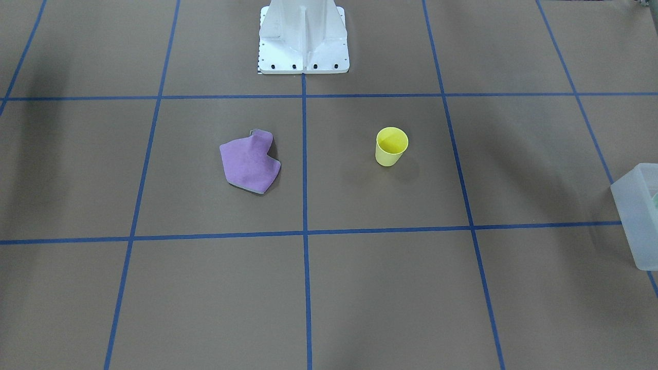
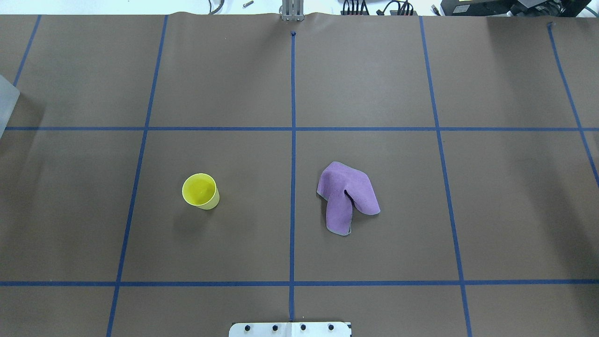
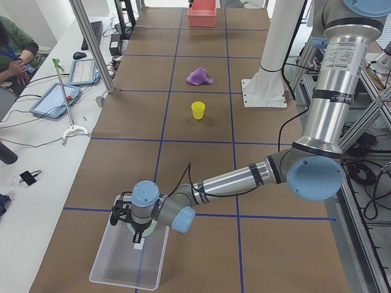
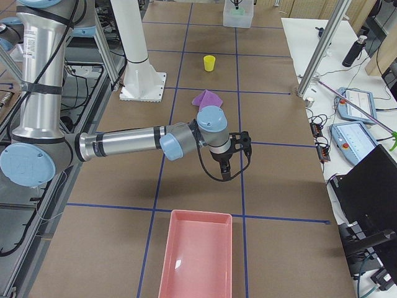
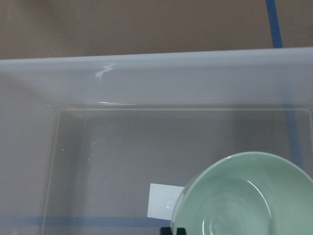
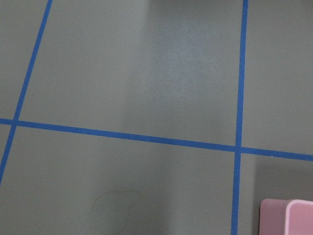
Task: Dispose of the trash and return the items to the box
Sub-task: 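Carry the green bowl with the left gripper into the clear bin, then release the bowl and move the left gripper back over the table, then lower the left gripper onto the yellow cup rim and grasp it, then carry the yellow cup with the left gripper into the bowl in the bin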
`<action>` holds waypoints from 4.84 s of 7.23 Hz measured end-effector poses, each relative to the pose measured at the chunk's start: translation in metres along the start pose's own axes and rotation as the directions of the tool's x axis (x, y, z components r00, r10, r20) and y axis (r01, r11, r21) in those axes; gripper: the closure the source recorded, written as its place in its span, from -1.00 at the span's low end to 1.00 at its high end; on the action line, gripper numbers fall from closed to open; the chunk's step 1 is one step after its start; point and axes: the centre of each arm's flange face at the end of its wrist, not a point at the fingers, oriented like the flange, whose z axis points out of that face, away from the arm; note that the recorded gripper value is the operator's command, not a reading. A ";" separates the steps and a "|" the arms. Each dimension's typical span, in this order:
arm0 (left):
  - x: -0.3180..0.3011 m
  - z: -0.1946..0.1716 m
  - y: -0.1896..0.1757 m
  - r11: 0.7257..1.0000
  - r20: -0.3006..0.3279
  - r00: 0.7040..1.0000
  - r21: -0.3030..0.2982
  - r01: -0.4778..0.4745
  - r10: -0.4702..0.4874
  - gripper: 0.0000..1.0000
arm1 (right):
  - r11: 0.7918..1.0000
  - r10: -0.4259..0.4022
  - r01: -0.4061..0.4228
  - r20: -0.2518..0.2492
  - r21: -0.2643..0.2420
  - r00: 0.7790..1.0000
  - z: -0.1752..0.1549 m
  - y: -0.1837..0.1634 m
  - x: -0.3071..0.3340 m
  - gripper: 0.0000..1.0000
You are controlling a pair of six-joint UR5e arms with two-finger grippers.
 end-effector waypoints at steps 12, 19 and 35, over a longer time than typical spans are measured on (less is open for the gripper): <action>0.207 -0.245 -0.014 0.988 -0.231 0.965 0.117 -0.101 0.126 -0.99 | 1.000 -0.003 0.003 0.002 -0.003 1.000 0.002 0.000 -0.002 -1.00; 0.523 -0.158 0.085 1.000 -0.343 0.939 -0.023 -0.012 0.003 -0.89 | 1.000 -0.005 0.005 0.003 0.000 1.000 0.000 -0.001 -0.005 -1.00; 0.406 -0.159 0.025 0.996 -0.237 0.969 0.039 0.076 -0.065 1.00 | 1.000 0.001 -0.001 0.001 -0.013 1.000 0.006 0.001 -0.002 -1.00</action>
